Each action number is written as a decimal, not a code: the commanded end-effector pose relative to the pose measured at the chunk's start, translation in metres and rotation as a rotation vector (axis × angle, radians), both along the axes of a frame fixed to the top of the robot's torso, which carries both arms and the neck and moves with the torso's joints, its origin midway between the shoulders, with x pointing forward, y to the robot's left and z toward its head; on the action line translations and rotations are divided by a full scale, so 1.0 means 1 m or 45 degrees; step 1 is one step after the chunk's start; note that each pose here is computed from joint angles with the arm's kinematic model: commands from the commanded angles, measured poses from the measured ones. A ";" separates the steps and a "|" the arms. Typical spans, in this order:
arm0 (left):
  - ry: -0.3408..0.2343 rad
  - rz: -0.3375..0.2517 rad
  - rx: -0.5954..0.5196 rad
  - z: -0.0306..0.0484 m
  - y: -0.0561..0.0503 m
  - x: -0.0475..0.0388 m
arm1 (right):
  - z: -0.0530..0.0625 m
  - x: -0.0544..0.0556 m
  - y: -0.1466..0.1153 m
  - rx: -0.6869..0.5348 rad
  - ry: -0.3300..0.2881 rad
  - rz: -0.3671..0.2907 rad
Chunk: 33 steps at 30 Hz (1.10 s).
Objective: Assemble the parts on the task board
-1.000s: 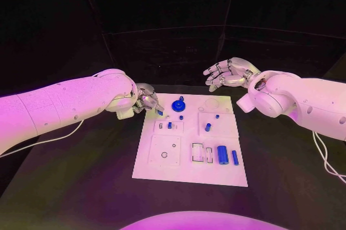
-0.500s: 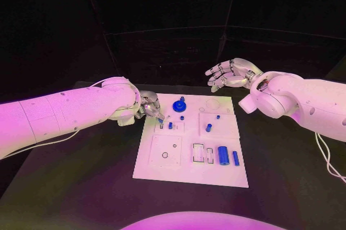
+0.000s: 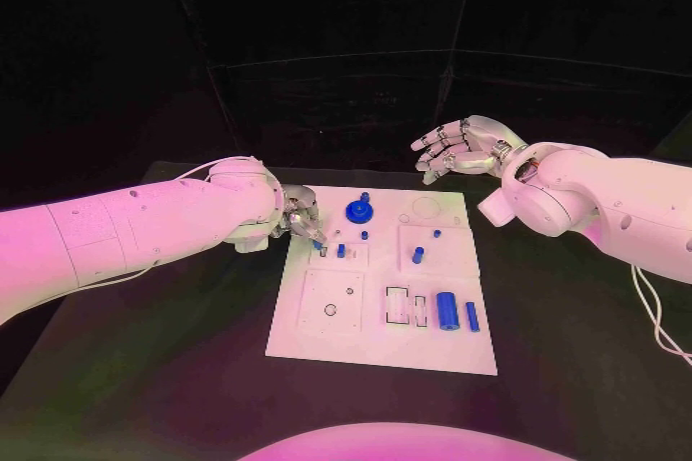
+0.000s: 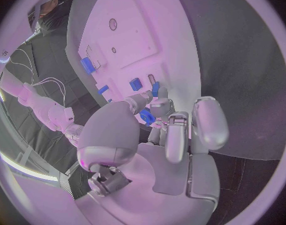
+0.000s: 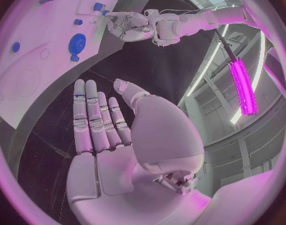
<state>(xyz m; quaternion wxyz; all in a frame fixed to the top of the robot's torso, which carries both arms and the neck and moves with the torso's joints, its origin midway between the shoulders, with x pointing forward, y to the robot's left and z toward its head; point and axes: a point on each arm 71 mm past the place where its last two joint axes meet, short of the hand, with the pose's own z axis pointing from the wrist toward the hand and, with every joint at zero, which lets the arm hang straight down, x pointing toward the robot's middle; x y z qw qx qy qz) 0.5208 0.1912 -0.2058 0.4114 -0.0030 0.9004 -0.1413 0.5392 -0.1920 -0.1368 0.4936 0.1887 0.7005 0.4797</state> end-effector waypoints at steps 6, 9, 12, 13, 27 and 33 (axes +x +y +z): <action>0.046 -0.014 0.008 -0.0047 -0.002 -0.0034 | 0.002 0.000 0.001 0.004 -0.008 0.013; 0.058 -0.009 -0.011 -0.0050 -0.003 -0.0044 | 0.002 0.000 0.001 0.004 -0.008 0.013; 0.064 -0.003 -0.027 -0.0050 -0.004 -0.0056 | 0.002 0.000 0.001 0.004 -0.008 0.014; 0.065 -0.001 -0.029 -0.0051 -0.005 -0.0057 | 0.002 0.000 0.001 0.004 -0.008 0.014; 0.076 0.016 -0.024 -0.0057 -0.002 -0.0062 | 0.002 0.000 0.001 0.004 -0.007 0.016; 0.086 0.018 -0.012 -0.0063 -0.002 -0.0064 | 0.002 0.000 0.001 0.004 -0.007 0.016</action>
